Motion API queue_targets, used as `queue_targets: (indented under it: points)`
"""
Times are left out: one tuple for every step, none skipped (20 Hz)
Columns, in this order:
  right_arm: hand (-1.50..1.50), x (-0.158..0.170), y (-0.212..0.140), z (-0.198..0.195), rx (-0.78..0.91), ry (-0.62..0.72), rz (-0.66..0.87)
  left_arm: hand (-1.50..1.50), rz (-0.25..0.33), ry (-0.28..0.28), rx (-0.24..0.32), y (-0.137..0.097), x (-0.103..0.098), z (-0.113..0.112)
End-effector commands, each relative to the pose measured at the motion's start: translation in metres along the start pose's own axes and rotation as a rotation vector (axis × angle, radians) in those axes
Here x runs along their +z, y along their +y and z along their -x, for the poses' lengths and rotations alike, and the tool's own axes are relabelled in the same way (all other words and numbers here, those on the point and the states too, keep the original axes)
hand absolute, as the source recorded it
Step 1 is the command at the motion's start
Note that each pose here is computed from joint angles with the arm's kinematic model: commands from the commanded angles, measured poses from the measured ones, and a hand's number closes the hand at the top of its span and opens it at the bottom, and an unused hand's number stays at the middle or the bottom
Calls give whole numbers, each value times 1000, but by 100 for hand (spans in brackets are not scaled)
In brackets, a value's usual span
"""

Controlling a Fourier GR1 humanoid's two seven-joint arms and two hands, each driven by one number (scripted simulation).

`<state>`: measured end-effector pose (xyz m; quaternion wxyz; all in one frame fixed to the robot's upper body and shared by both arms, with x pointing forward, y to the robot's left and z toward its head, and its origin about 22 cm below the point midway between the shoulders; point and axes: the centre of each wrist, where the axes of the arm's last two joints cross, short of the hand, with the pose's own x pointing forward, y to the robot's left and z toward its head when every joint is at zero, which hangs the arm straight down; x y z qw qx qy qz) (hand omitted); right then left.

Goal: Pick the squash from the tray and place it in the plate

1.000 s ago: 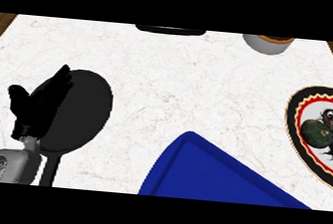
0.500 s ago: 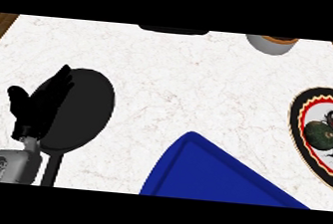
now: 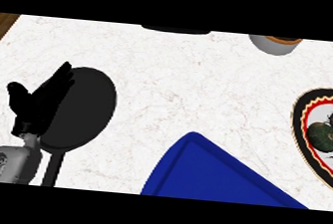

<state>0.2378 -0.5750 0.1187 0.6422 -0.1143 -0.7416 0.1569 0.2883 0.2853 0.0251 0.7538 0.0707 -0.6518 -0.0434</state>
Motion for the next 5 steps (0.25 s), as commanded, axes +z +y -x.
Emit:
queue_targets:
  points:
    - [-150,18,1,16,-110,-107,-116,0,4,0,3,-5,3,5]
    - [-150,13,-21,-9,-98,-110,-132,0,1,-8,1,-4,-3,-3]
    - [-150,17,-6,9,-102,-95,-125,0,15,-6,4,-3,3,7]
    - [-150,22,-13,5,-90,-107,-106,0,20,18,12,-15,6,9]
    - [-150,23,-15,3,-86,-97,-130,0,-2,3,0,-7,-1,-2]
